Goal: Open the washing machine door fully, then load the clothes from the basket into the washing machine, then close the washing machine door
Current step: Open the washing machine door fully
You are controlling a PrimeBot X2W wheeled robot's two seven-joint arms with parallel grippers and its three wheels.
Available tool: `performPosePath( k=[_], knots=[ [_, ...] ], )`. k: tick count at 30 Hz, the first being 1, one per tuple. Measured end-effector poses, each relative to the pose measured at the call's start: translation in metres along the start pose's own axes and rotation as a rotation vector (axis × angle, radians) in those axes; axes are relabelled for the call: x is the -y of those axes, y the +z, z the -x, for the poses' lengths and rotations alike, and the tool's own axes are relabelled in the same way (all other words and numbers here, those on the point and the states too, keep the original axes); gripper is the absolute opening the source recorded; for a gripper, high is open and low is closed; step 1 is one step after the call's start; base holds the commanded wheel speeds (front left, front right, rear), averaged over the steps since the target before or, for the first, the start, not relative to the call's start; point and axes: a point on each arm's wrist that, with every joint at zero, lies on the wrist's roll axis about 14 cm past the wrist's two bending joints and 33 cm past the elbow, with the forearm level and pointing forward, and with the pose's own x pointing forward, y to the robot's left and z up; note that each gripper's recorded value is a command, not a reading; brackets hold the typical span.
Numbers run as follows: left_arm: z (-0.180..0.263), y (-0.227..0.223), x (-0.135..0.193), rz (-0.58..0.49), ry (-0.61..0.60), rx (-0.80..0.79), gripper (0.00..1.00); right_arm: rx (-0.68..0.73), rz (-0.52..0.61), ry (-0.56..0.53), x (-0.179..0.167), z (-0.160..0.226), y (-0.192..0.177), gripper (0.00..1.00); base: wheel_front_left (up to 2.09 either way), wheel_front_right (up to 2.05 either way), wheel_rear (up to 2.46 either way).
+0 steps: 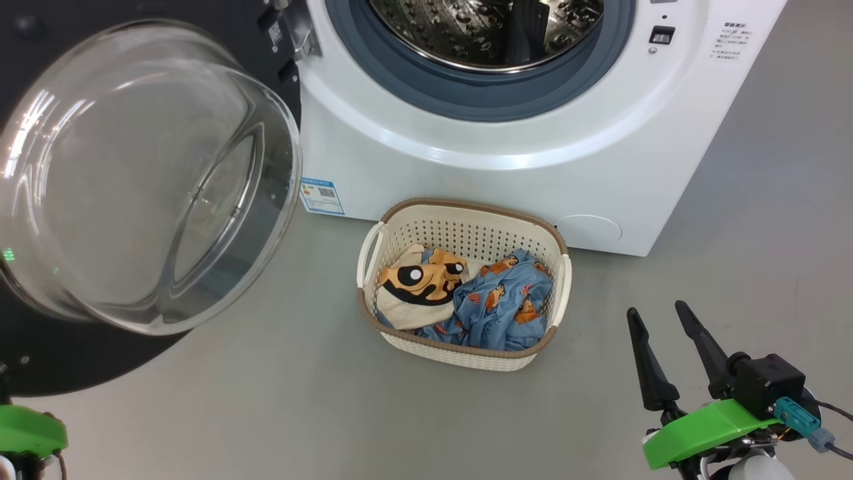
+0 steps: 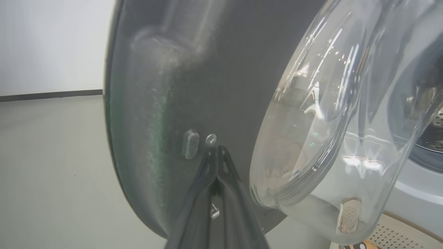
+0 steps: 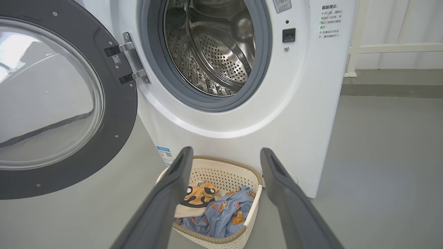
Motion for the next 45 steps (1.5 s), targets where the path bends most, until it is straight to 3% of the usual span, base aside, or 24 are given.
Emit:
performPosePath(
  k=[9, 28, 39, 40, 41, 42, 45],
  knots=[
    [0.003, 0.017, 0.018, 0.016, -0.061, 0.065, 0.0, 0.021, 0.005, -0.003, -0.001, 0.004, 0.009, 1.0, 0.0, 0.0, 0.0],
    [0.035, 0.059, 0.117, 0.035, -0.341, 0.233, 0.0, 0.041, 0.013, -0.047, 0.01, 0.02, 0.019, 1.0, 0.0, 0.0, 0.0],
    [0.067, 0.054, 0.168, 0.053, -0.524, 0.225, 0.0, 0.07, 0.022, -0.085, 0.02, 0.033, 0.031, 1.0, 0.0, 0.0, 0.0],
    [0.07, 0.051, 0.173, 0.061, -0.542, 0.216, 0.11, 0.073, 0.022, -0.09, 0.022, 0.034, 0.032, 1.0, 0.0, 0.0, 0.0],
    [0.074, 0.048, 0.178, 0.062, -0.56, 0.206, 0.52, 0.077, 0.023, -0.095, 0.023, 0.036, 0.033, 1.0, 0.0, 0.0, 0.0],
    [0.077, 0.045, 0.181, 0.07, -0.576, 0.196, 1.0, 0.079, 0.024, -0.099, 0.024, 0.037, 0.035, 1.0, 0.0, 0.0, 0.0],
    [0.084, 0.038, 0.191, 0.083, -0.611, 0.172, 1.0, 0.079, 0.026, -0.112, 0.027, 0.044, 0.035, 1.0, 0.0, 0.0, 0.0]
  ],
)
